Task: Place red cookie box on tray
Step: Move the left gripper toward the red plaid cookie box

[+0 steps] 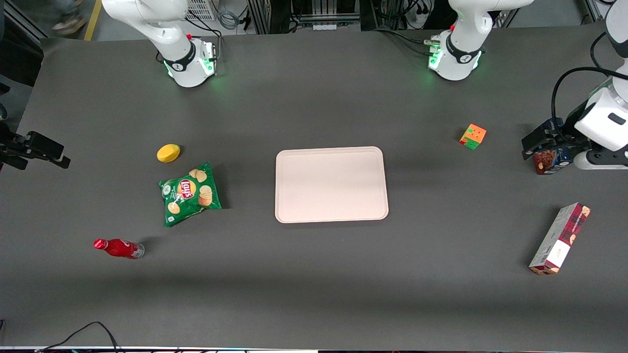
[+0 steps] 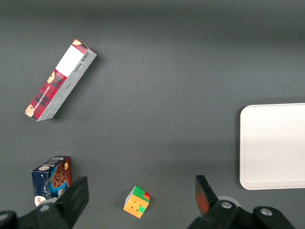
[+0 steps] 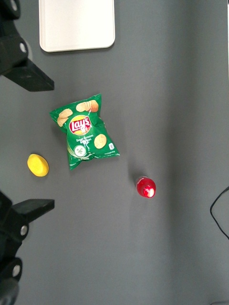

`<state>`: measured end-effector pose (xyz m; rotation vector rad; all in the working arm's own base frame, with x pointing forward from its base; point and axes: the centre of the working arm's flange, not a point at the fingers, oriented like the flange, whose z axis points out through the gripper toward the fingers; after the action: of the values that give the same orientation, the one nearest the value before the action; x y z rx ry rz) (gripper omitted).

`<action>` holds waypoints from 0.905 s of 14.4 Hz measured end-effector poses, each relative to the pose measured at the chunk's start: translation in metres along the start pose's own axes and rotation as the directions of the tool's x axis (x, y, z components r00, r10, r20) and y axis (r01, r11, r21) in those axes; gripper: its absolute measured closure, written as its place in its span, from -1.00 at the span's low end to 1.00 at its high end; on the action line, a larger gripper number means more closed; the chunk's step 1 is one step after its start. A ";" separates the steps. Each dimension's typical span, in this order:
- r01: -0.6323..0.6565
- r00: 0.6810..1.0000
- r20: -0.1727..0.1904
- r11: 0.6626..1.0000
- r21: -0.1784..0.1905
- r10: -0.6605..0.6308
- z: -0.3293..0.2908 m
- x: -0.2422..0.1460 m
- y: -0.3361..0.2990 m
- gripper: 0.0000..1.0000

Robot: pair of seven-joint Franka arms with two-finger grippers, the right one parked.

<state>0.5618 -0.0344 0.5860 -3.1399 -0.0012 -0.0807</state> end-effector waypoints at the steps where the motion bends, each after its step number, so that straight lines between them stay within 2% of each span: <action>1: 0.000 1.000 0.001 1.000 0.001 0.000 0.000 0.000 0.000 -1.00; 6: 0.009 1.000 0.008 1.000 0.007 -0.009 0.004 0.002 -0.015 -1.00; 13: -0.046 0.998 0.032 0.999 0.026 0.045 0.017 0.007 -0.049 -1.00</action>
<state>0.5696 0.0144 0.5697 -3.1120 0.0685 -0.0312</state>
